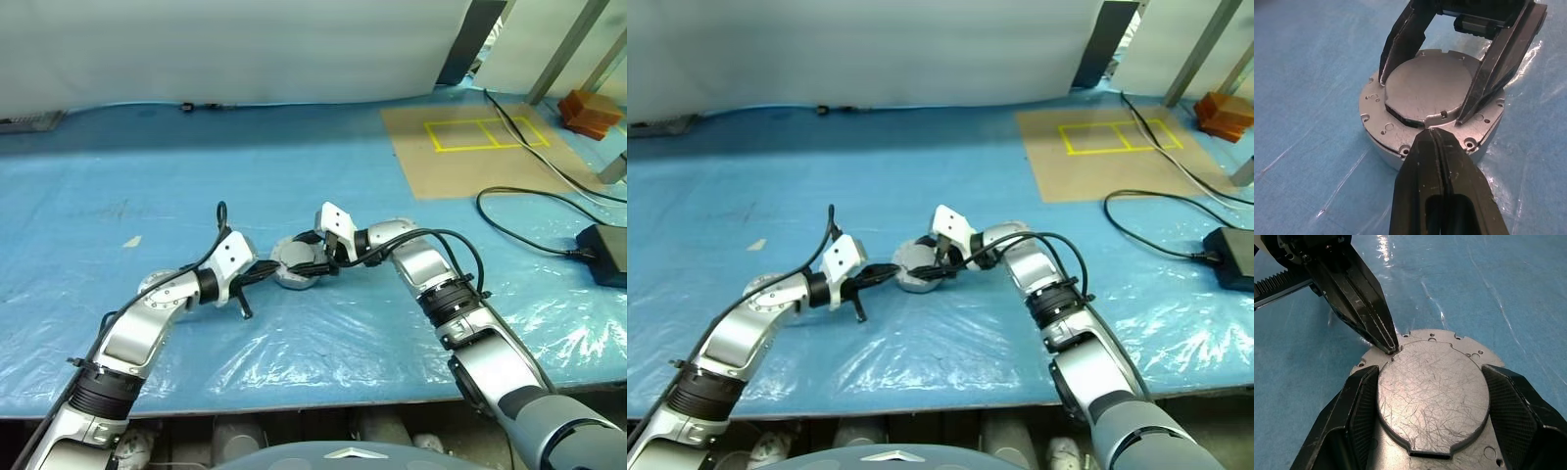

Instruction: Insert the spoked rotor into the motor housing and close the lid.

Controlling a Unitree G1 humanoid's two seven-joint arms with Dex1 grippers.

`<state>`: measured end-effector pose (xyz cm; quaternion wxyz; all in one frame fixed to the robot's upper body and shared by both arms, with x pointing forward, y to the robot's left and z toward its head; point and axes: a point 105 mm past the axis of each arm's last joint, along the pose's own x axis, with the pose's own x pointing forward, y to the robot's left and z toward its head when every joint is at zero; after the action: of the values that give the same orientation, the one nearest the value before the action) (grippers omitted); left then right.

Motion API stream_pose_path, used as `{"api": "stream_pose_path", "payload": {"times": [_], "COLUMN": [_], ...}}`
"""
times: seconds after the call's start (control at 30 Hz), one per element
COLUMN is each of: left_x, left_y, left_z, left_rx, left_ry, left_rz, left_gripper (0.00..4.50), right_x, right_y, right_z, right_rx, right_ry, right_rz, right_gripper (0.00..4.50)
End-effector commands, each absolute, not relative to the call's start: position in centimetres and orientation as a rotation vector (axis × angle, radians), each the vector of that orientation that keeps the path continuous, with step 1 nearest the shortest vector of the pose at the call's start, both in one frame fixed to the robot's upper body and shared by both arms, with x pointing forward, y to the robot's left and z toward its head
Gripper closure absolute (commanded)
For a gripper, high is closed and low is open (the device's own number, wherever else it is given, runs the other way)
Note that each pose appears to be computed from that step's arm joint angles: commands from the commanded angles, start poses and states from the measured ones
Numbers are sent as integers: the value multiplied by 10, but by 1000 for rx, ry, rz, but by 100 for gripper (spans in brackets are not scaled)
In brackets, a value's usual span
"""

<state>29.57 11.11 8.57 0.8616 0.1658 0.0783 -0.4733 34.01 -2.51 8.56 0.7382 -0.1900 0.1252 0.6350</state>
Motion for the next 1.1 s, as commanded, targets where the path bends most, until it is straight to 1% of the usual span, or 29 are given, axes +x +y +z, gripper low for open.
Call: {"api": "stream_pose_path", "payload": {"times": [0.03, 0.13, 0.2, 0.23, 0.27, 0.3, 0.4, 0.5, 0.57, 0.63, 0.7, 0.83, 0.9, 0.97, 1.03, 1.1], "left_x": [294, 294, 294, 294, 294, 294, 294, 293, 293, 293, 293, 293, 292, 291, 291, 290], "left_y": [105, 104, 105, 106, 107, 108, 108, 107, 105, 105, 105, 106, 106, 107, 107, 108], "left_z": [74, 73, 73, 73, 73, 73, 73, 73, 73, 74, 74, 74, 73, 73, 73, 73], "left_rx": [379, 382, 383, 384, 386, 388, 387, 387, 385, 384, 384, 387, 389, 389, 388, 389], "left_ry": [195, 197, 197, 198, 199, 200, 199, 197, 195, 193, 193, 196, 198, 199, 200, 201], "left_rz": [-1014, -1021, -1020, -1019, -1017, -1016, -1016, -1021, -1025, -1027, -1028, -1031, -1030, -1030, -1029, -1028], "left_gripper": [450, 450, 450, 450, 450, 450, 450, 450, 450, 450, 450, 450, 450, 450, 450, 450], "right_x": [335, 334, 335, 334, 332, 330, 335, 341, 344, 353, 358, 367, 366, 362, 354, 347], "right_y": [-47, -47, -47, -46, -44, -42, -40, -37, -37, -41, -45, -67, -82, -96, -104, -106], "right_z": [51, 53, 56, 59, 63, 69, 84, 107, 114, 132, 142, 146, 143, 125, 107, 101], "right_rx": [-412, -425, -409, -399, -384, -360, -358, -308, -322, -243, -186, 52, 251, 381, 437, 504], "right_ry": [448, 423, 405, 394, 379, 356, 261, 150, 108, 66, 57, 217, 367, 552, 696, 753], "right_rz": [1349, 1352, 1344, 1357, 1378, 1390, 1372, 1358, 1349, 1309, 1290, 1227, 1216, 1160, 1118, 1112], "right_gripper": [152, 152, 78, 55, 22, 2, 2, 2, 2, 2, 2, 2, 2, 2, 2, 2]}}
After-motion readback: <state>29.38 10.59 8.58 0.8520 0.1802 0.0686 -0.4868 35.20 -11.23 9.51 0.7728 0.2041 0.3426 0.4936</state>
